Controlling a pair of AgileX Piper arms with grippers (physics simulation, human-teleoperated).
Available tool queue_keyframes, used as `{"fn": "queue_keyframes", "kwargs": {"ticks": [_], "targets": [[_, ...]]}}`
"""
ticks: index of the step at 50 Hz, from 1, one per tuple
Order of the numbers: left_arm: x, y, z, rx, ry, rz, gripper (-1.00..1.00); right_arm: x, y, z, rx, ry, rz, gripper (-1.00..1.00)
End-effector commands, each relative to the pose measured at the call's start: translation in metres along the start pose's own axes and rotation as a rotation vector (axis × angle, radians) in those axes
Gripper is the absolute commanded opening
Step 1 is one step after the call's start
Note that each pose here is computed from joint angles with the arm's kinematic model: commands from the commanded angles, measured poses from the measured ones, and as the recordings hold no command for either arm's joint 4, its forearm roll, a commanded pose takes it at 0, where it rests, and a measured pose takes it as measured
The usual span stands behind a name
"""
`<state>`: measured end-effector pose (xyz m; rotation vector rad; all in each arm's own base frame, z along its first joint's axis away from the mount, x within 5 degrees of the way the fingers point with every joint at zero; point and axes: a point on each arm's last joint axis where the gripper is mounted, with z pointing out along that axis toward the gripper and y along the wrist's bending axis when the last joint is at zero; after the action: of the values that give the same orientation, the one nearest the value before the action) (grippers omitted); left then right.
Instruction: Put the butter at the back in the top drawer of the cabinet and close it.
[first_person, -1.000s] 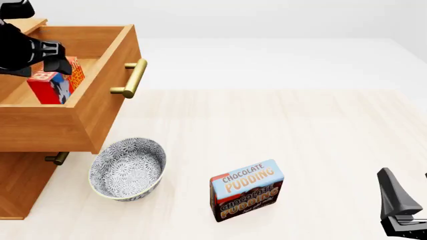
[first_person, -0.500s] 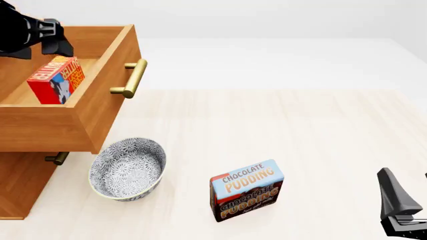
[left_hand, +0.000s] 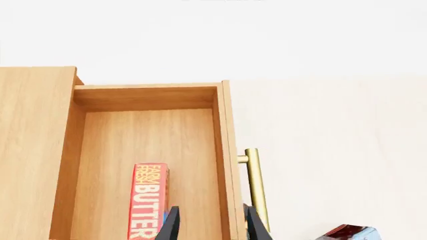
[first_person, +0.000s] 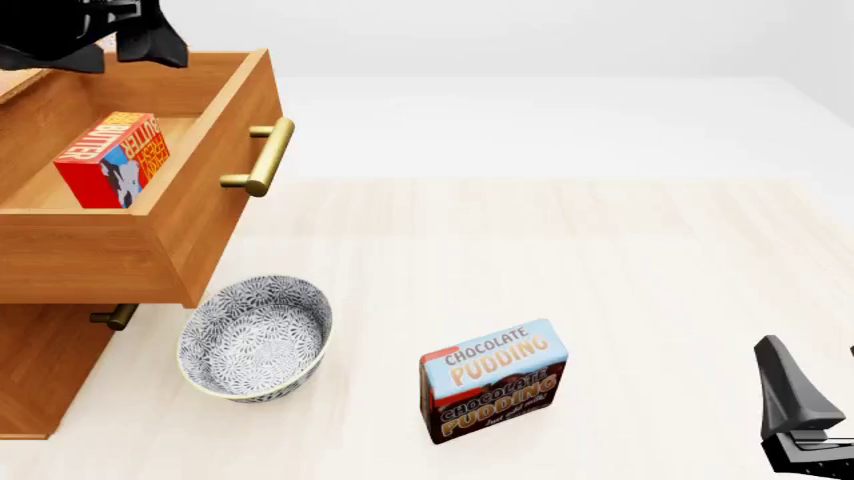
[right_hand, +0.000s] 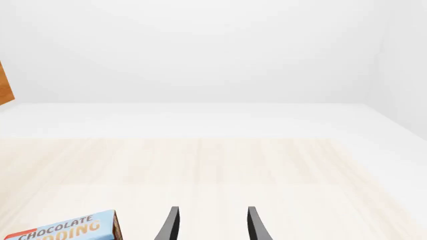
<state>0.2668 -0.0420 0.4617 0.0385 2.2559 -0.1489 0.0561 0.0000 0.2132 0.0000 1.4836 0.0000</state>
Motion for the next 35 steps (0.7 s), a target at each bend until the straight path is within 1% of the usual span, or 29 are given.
{"fn": "queue_keyframes", "kwargs": {"ticks": [1, 4, 10, 15, 19, 21, 22, 24, 25, 27, 28, 29, 30, 34, 35], "targets": [[-0.001, -0.028, 0.007, 0.08, -0.008, 0.024, 1.0, 0.0, 0.0, 0.0, 0.0, 0.0, 0.0, 1.0], [-0.001, -0.034, 0.011, 0.095, -0.007, 0.034, 1.0, 0.0, 0.0, 0.0, 0.0, 0.0, 0.0, 1.0], [0.006, -0.052, 0.025, 0.137, 0.016, 0.055, 1.0, 0.0, 0.0, 0.0, 0.0, 0.0, 0.0, 1.0], [0.003, -0.067, 0.028, 0.176, 0.004, 0.063, 1.0, 0.0, 0.0, 0.0, 0.0, 0.0, 0.0, 1.0], [0.005, -0.079, 0.038, 0.199, 0.017, 0.079, 1.0, 0.0, 0.0, 0.0, 0.0, 0.0, 0.0, 1.0], [0.004, -0.08, 0.039, 0.201, 0.016, 0.081, 1.0, 0.0, 0.0, 0.0, 0.0, 0.0, 0.0, 1.0], [0.005, -0.086, 0.041, 0.214, 0.02, 0.084, 1.0, 0.0, 0.0, 0.0, 0.0, 0.0, 0.0, 1.0], [0.005, -0.088, 0.042, 0.219, 0.02, 0.083, 1.0, 0.0, 0.0, 0.0, 0.0, 0.0, 0.0, 1.0], [0.007, -0.094, 0.046, 0.228, 0.028, 0.089, 1.0, 0.0, 0.0, 0.0, 0.0, 0.0, 0.0, 1.0], [0.007, -0.094, 0.046, 0.228, 0.028, 0.089, 1.0, 0.0, 0.0, 0.0, 0.0, 0.0, 0.0, 1.0], [0.01, -0.102, 0.052, 0.244, 0.039, 0.091, 1.0, 0.0, 0.0, 0.0, 0.0, 0.0, 0.0, 1.0], [0.01, -0.102, 0.052, 0.244, 0.039, 0.091, 1.0, 0.0, 0.0, 0.0, 0.0, 0.0, 0.0, 1.0], [0.012, -0.107, 0.056, 0.253, 0.043, 0.089, 1.0, 0.0, 0.0, 0.0, 0.0, 0.0, 0.0, 1.0], [0.016, -0.115, 0.06, 0.271, 0.046, 0.08, 1.0, 0.0, 0.0, 0.0, 0.0, 0.0, 0.0, 1.0], [0.017, -0.121, 0.059, 0.286, 0.042, 0.068, 1.0, 0.0, 0.0, 0.0, 0.0, 0.0, 0.0, 1.0]]}}
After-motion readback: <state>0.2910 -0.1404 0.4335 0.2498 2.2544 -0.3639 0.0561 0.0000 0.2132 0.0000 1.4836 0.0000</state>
